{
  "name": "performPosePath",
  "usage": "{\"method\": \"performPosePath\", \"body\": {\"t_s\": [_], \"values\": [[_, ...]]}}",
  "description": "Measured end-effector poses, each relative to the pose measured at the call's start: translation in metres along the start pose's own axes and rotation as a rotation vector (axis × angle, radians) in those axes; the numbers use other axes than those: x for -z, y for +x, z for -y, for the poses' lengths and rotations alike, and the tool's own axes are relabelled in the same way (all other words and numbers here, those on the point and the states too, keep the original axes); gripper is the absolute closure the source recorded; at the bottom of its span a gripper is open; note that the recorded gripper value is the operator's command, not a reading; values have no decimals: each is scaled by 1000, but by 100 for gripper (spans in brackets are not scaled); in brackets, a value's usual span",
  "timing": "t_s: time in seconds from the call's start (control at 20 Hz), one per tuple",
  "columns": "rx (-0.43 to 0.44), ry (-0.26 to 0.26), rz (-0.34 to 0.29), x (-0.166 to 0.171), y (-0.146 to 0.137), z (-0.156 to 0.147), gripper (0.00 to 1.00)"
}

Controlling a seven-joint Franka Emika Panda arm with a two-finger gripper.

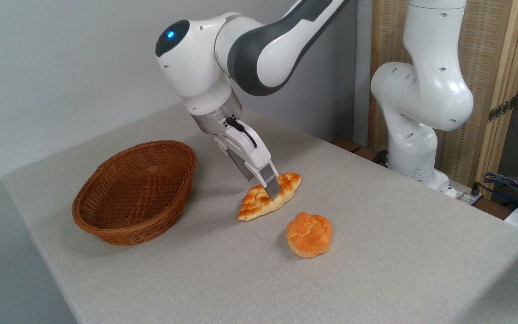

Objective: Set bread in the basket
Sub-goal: 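Move the gripper over the braided bread roll and lower onto it, then close the gripper on the braided bread roll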

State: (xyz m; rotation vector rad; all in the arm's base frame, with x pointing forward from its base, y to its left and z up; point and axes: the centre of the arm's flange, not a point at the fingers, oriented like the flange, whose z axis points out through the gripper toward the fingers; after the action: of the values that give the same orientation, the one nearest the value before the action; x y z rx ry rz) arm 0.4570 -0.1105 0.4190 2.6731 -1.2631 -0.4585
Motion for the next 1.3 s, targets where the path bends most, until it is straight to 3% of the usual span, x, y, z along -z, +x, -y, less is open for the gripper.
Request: {"method": "performPosePath", "body": {"t_s": [0.4, 0.45, 0.6, 0.65, 1.3], "values": [[4, -15, 17, -17, 5, 7, 1], [5, -17, 20, -19, 5, 7, 10], [6, -22, 25, -22, 6, 9, 56], [6, -22, 25, -22, 6, 9, 61], [9, -22, 25, -22, 5, 10, 63]]}}
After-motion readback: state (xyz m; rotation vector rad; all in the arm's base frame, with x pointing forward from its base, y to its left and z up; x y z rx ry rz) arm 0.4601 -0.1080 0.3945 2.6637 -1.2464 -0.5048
